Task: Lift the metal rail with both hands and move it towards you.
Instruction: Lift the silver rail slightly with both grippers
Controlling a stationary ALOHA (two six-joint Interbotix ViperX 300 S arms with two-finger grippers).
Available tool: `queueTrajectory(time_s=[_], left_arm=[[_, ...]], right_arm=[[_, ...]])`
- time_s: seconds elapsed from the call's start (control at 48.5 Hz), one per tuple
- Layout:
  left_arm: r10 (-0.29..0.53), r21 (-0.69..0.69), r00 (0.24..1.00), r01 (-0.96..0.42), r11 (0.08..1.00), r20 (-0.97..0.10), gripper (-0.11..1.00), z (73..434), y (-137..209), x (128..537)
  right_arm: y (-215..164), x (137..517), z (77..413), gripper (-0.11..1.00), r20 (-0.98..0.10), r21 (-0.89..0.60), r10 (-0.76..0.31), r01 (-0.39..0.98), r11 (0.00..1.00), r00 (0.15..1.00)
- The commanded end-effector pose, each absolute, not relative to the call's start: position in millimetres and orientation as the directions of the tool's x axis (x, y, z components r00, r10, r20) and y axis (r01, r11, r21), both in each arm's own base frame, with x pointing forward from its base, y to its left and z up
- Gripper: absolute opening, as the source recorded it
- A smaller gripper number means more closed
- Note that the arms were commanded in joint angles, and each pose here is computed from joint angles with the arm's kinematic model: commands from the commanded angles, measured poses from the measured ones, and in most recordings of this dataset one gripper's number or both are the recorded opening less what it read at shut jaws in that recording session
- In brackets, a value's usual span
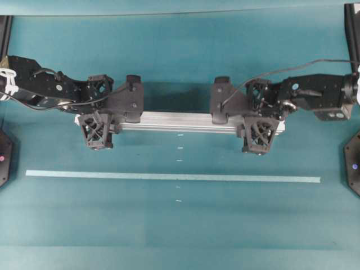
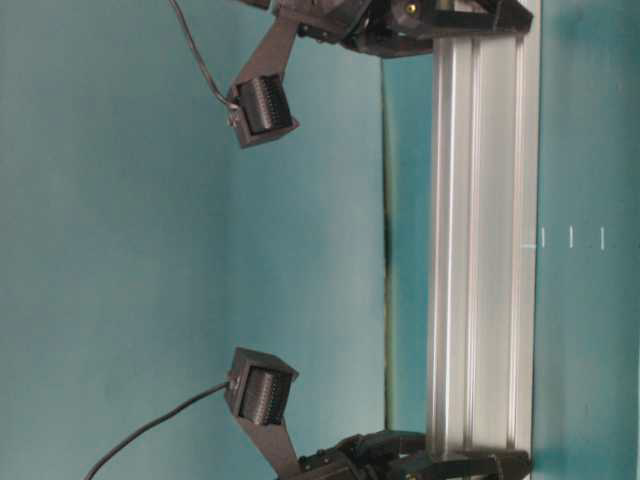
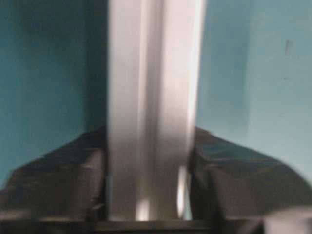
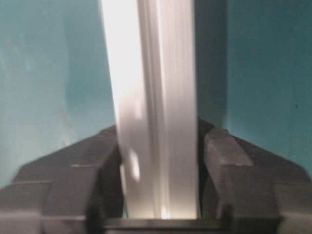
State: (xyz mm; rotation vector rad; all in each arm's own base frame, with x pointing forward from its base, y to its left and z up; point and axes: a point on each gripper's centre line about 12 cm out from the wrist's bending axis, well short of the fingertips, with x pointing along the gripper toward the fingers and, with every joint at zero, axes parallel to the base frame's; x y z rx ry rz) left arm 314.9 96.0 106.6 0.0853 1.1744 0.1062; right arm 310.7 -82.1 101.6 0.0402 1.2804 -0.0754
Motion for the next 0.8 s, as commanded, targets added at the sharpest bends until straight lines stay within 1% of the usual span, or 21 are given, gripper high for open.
queueTrajectory(time_s=[0.0,0.35,0.474,0.536,0.639,0.783], left_arm=[[0.142,0.131,0.424,-0.054,0.990,-0.894,0.32,116.2,98.0,318.2],[0.142,0.128,0.424,-0.061,0.990,-0.894,0.32,116.5,98.1,318.5],[0.143,0.130,0.437,-0.061,0.990,-0.888,0.32,121.7,97.5,320.0],[0.145,0.131,0.442,-0.061,0.989,-0.885,0.32,127.0,96.9,319.8],[0.147,0.130,0.450,-0.068,0.989,-0.881,0.32,145.6,95.5,318.1],[0.139,0.110,0.435,-0.091,0.990,-0.889,0.32,171.4,89.9,315.0]], right_arm=[[-83.4,313.4,101.3,0.40,-0.955,-0.013,-0.038,0.087,0.996,0.295],[-83.4,313.9,101.7,0.40,-0.954,-0.013,-0.038,0.083,0.996,0.297],[-83.6,314.9,104.4,0.40,-0.954,-0.013,-0.037,0.083,0.996,0.299],[-83.8,316.5,111.7,0.40,-0.952,-0.012,-0.037,0.084,0.996,0.304],[-83.8,317.3,127.1,0.40,-0.955,-0.003,-0.028,0.086,0.996,0.295],[-81.5,318.5,156.9,0.40,-0.963,0.026,0.002,0.084,0.996,0.268]])
